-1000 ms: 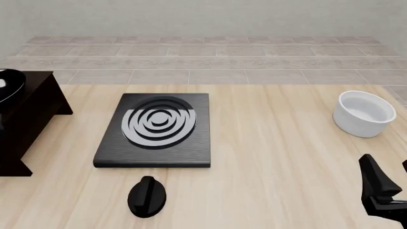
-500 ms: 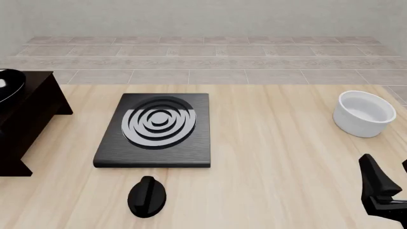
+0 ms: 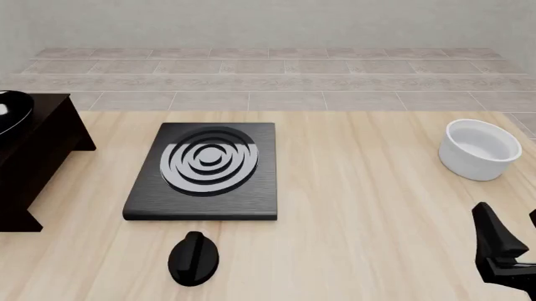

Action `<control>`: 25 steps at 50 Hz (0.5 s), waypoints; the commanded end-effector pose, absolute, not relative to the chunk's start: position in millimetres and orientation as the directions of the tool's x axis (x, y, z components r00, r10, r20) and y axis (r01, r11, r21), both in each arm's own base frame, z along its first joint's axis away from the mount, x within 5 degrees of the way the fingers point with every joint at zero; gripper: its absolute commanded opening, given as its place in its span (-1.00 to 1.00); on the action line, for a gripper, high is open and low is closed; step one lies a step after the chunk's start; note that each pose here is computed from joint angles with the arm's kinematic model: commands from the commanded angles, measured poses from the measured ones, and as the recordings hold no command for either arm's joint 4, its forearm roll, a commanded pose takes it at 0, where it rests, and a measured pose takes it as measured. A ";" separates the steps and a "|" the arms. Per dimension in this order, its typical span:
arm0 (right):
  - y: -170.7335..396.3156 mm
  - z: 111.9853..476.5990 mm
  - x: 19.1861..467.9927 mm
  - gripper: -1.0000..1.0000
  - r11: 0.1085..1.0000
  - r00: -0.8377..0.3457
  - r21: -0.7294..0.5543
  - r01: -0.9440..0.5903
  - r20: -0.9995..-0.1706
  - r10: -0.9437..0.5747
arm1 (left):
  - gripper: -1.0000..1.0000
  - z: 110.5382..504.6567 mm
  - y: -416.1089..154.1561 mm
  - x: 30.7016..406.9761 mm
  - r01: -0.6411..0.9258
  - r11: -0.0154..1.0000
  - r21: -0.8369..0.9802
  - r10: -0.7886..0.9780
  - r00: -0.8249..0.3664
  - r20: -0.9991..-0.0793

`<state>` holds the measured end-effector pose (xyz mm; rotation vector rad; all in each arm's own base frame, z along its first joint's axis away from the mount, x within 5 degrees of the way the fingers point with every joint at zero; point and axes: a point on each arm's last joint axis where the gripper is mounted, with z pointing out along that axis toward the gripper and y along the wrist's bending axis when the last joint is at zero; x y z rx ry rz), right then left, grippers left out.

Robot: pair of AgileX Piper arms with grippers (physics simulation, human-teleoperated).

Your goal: Put the frying pan on top of the cabinet.

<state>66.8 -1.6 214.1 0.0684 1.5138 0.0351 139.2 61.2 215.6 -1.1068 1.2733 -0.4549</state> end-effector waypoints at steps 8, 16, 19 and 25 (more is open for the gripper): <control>-1.4 214.2 66.6 1.00 0.998 0.058 0.061 0.017 -0.997 0.060 | 1.00 220.2 54.1 126.7 -0.274 0.450 -0.850 -0.803 0.292 -0.520; -1.4 214.3 66.2 1.00 0.998 0.060 0.058 0.017 -0.997 0.057 | 1.00 222.1 49.2 116.3 -0.272 0.451 -0.850 -0.804 0.290 -0.519; -1.4 214.3 65.9 1.00 0.998 0.062 0.058 0.017 -0.996 0.057 | 1.00 222.9 46.7 109.6 -0.273 0.451 -0.850 -0.803 0.292 -0.520; -1.1 214.4 65.5 1.00 0.999 0.063 0.053 0.013 -0.997 0.052 | 1.00 224.6 44.5 100.0 -0.280 0.451 -0.847 -0.795 0.305 -0.524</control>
